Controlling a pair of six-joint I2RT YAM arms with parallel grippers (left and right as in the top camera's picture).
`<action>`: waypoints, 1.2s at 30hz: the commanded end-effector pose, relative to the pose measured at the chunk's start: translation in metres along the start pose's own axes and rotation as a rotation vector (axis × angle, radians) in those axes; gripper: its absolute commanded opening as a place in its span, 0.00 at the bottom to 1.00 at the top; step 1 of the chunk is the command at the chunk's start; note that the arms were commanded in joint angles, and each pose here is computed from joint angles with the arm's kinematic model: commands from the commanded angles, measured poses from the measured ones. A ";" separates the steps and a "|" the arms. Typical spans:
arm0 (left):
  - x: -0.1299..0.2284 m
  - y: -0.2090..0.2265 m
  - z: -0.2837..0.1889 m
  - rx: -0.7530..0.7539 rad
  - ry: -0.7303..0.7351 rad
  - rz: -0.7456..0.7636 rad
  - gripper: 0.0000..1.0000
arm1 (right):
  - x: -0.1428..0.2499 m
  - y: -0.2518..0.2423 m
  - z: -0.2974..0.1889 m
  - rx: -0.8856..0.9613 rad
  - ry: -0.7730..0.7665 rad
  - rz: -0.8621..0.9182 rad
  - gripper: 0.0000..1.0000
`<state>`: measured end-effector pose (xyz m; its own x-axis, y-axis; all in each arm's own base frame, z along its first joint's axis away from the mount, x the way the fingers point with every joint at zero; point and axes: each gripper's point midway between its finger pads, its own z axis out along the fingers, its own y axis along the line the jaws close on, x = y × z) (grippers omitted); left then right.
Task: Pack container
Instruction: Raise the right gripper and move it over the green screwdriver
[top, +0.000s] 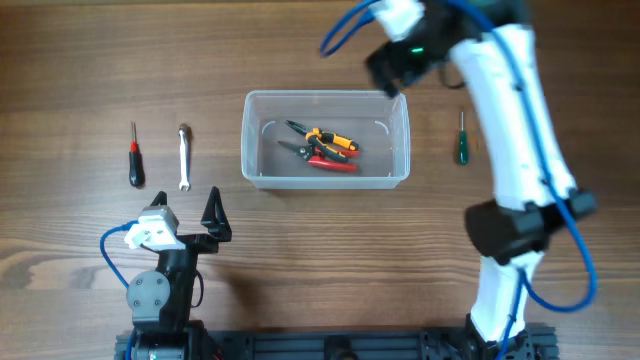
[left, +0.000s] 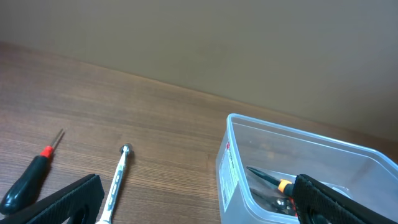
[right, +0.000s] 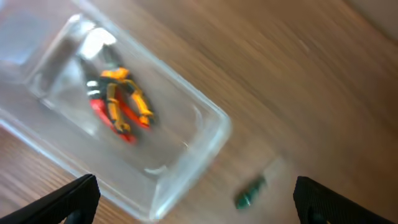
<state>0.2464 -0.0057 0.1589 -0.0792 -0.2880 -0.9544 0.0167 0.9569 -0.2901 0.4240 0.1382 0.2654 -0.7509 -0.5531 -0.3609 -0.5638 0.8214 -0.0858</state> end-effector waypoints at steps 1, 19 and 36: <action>0.002 0.002 0.000 -0.008 0.002 -0.010 1.00 | 0.017 -0.047 -0.029 0.107 -0.040 0.319 1.00; 0.002 0.002 0.000 -0.008 0.002 -0.010 1.00 | 0.118 -0.107 0.034 -0.030 0.151 0.605 1.00; 0.002 0.002 0.000 -0.008 0.002 -0.010 1.00 | 0.186 -0.082 0.151 -0.060 0.303 0.632 1.00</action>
<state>0.2464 -0.0057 0.1589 -0.0792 -0.2880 -0.9544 0.0167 0.9569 -0.2901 0.3851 -0.0146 0.0800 -0.9979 -0.0198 -0.0617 -0.0257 0.9951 0.0951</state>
